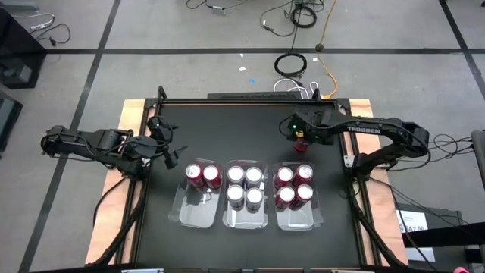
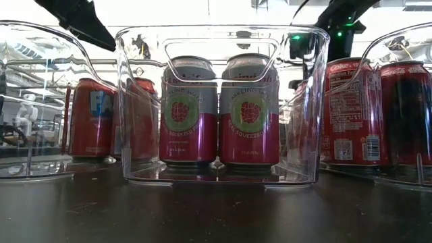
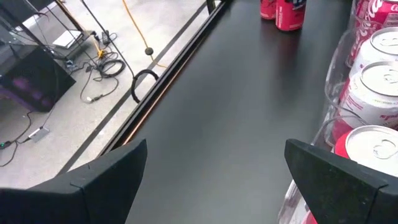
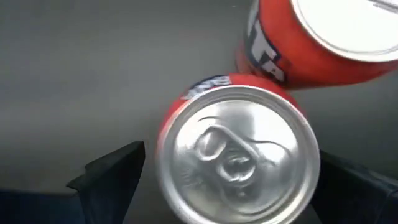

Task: Sort soda cans
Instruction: Put the orange soda can into the left transparent bin

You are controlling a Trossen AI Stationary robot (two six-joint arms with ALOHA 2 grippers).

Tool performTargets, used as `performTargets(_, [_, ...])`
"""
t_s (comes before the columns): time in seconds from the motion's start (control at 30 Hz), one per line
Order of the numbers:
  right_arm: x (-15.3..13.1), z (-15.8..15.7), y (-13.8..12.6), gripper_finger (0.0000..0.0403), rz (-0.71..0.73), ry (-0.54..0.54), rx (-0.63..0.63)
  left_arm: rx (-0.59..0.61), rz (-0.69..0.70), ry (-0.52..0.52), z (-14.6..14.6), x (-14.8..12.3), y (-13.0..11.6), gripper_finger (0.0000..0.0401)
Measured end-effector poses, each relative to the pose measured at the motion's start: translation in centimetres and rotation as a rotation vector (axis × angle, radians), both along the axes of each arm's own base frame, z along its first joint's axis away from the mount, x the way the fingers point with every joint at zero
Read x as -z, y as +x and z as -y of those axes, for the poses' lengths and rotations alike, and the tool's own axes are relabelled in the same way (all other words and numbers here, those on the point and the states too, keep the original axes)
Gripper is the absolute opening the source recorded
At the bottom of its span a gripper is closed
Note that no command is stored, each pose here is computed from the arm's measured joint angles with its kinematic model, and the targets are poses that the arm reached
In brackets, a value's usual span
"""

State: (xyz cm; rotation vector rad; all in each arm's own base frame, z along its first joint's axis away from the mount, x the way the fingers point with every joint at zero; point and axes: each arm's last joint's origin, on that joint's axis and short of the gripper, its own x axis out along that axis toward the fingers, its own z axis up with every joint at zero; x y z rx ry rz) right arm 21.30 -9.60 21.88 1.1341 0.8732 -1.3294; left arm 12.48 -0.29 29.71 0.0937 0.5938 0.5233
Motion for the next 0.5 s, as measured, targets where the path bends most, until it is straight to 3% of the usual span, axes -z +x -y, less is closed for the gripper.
performTargets(0.27, [0.44, 0.45, -0.59, 0.0385, -0.042, -0.022, 0.025, -0.006, 0.002, 0.003, -0.02, -0.01, 0.00, 0.0388])
performTargets(0.5, [0.42, 0.45, -0.59, 0.0294, -0.045, -0.024, 0.009, -0.007, 0.002, 0.003, -0.02, -0.01, 0.00, 0.0388])
